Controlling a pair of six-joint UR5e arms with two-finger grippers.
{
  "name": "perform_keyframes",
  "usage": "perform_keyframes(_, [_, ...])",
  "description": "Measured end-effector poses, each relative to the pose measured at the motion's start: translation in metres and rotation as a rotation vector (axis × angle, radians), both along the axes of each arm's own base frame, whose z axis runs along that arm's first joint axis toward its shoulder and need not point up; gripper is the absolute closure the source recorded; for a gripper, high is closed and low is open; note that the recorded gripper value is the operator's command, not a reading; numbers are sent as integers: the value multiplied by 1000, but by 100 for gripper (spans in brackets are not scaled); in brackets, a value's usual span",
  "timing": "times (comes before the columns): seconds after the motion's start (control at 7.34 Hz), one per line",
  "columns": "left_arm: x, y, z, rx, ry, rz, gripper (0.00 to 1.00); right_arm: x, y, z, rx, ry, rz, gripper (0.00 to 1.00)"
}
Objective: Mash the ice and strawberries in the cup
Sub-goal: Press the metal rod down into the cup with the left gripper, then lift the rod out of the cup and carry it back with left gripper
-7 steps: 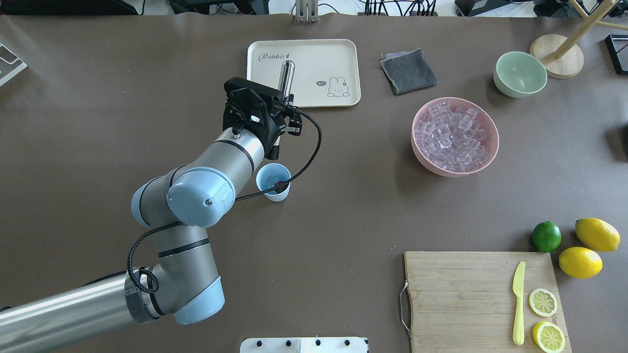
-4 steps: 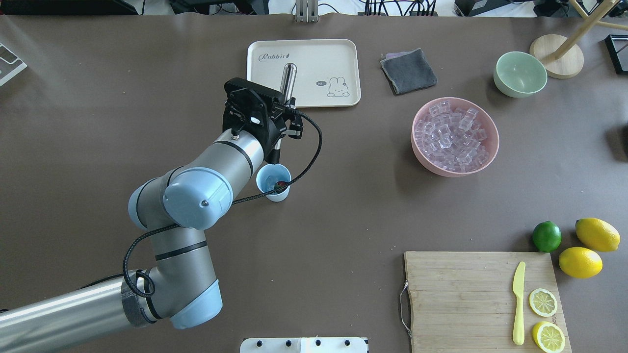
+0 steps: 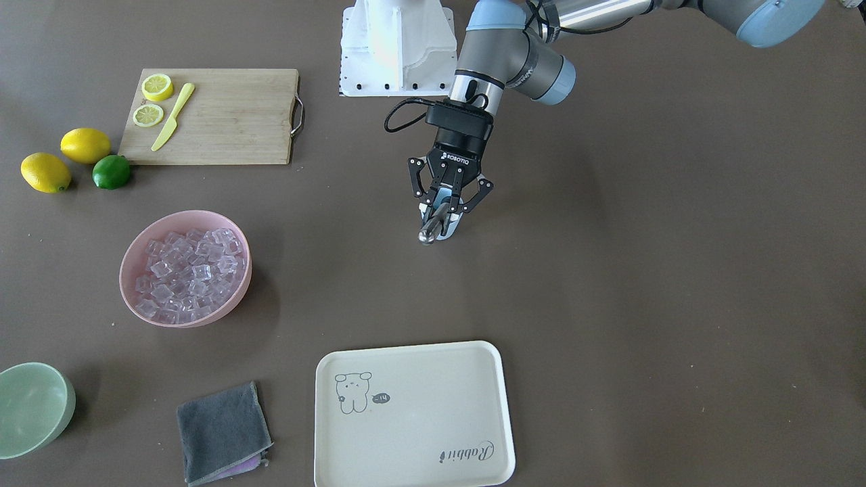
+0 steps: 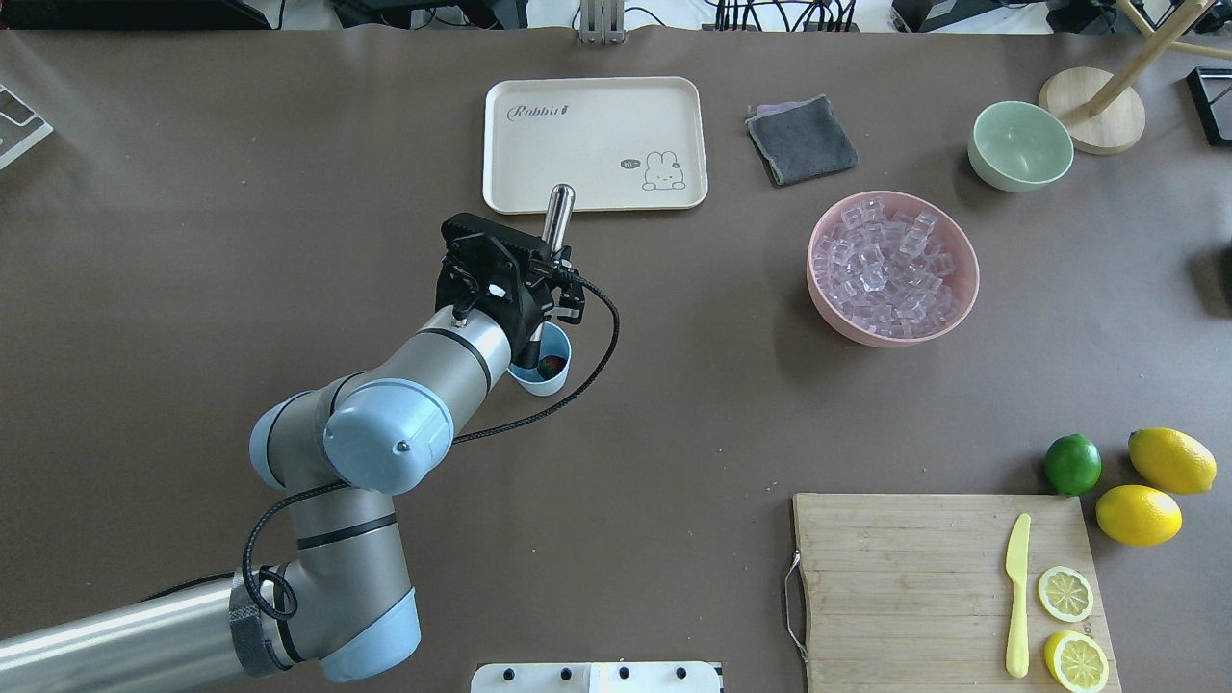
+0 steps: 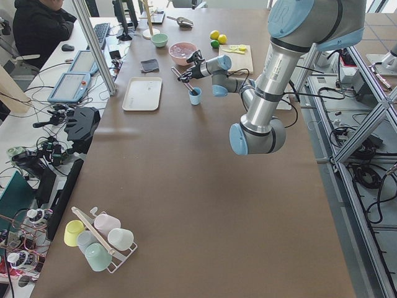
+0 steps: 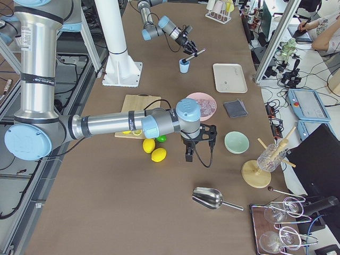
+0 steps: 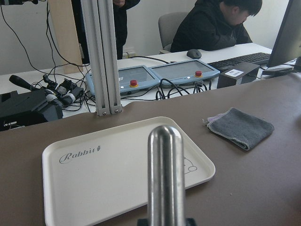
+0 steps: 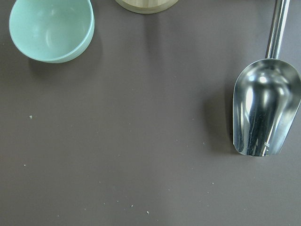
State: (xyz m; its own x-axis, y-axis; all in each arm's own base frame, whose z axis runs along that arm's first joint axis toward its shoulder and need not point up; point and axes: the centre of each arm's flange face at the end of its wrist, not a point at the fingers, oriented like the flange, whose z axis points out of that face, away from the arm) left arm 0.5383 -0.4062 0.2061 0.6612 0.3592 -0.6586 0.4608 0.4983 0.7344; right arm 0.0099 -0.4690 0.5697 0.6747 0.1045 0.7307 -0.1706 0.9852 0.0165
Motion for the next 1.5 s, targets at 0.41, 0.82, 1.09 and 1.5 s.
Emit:
perform_keyframes(0.41, [-5,6,-14,14,-7,1,100,0,-2,0,1,2,0,1])
perform_keyframes(0.82, [-119,-51,-43,-41,-52,77,100,1,-2,-5,13,1,3,1])
perform_keyframes(1.09, [-219,-115,31,-166,-112,170,100,1,-9,-14,36,-2,4,1])
perform_keyframes(1.5, [-339,-130,263,-263,-227,212,100,-5,-30,-53,113,-24,-7,1])
